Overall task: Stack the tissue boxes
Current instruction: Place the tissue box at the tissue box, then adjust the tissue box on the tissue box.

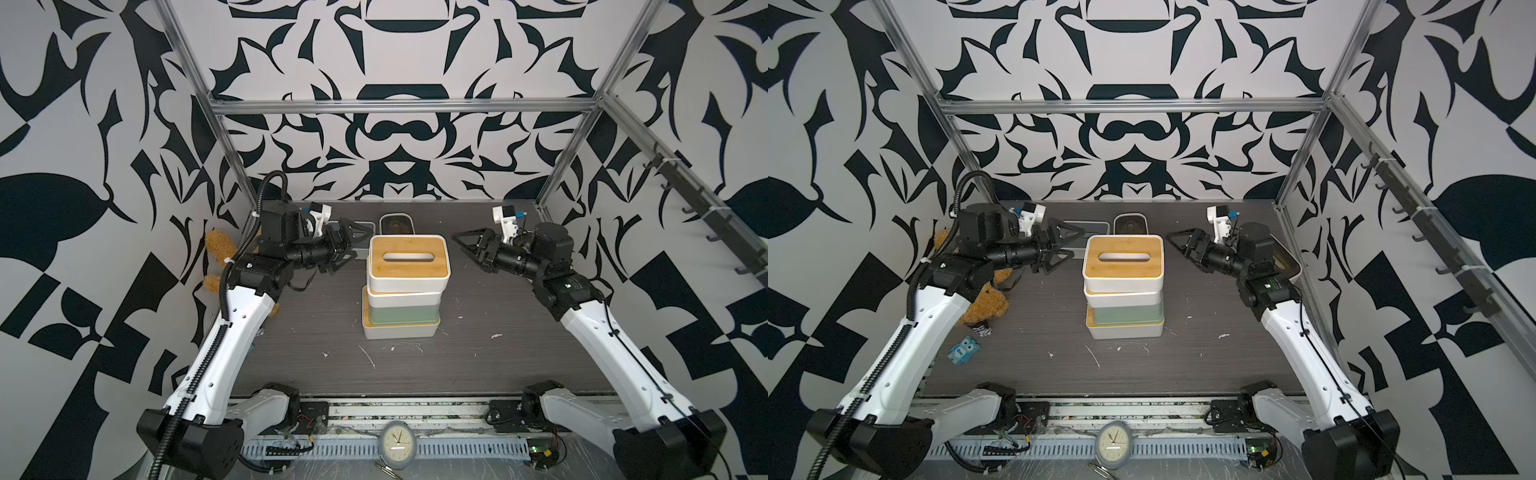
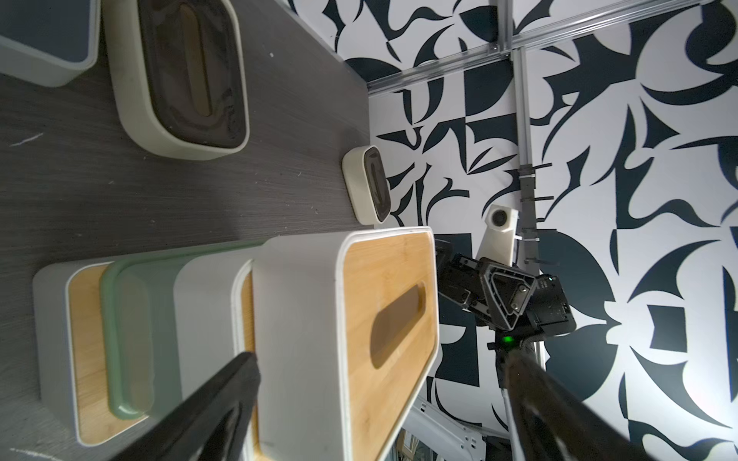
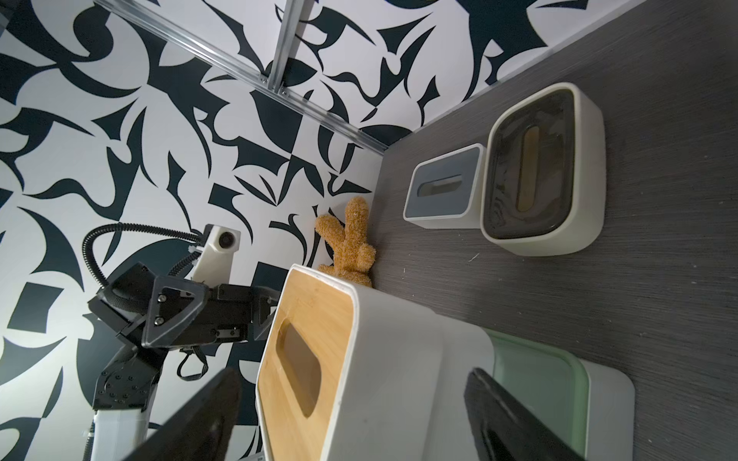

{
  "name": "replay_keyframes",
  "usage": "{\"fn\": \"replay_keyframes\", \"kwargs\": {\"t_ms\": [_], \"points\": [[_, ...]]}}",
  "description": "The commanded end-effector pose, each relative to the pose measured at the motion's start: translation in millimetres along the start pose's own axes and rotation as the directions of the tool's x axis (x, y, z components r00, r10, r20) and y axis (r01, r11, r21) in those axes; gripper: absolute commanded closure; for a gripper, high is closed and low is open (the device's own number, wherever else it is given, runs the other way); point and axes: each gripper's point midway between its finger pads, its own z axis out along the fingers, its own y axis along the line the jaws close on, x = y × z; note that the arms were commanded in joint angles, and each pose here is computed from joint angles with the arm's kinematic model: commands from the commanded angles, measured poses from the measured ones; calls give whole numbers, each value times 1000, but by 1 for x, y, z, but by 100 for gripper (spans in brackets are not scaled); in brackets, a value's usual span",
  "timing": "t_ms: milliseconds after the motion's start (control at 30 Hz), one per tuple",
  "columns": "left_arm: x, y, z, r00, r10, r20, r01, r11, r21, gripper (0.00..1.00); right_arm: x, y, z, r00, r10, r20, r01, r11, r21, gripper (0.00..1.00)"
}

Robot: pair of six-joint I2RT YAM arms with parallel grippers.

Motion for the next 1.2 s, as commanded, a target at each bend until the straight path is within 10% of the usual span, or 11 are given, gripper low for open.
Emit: {"fn": "replay_keyframes", "kwargs": {"t_ms": [0, 1167], "points": [[6, -4, -1, 995, 82, -55, -83, 997, -8, 1, -1, 40, -7, 994, -113, 4, 113, 990, -79, 8], [16, -18, 11, 978, 146, -148, -141, 989, 44, 1, 18, 60, 15, 986, -152, -64, 143, 982, -123, 9]]}}
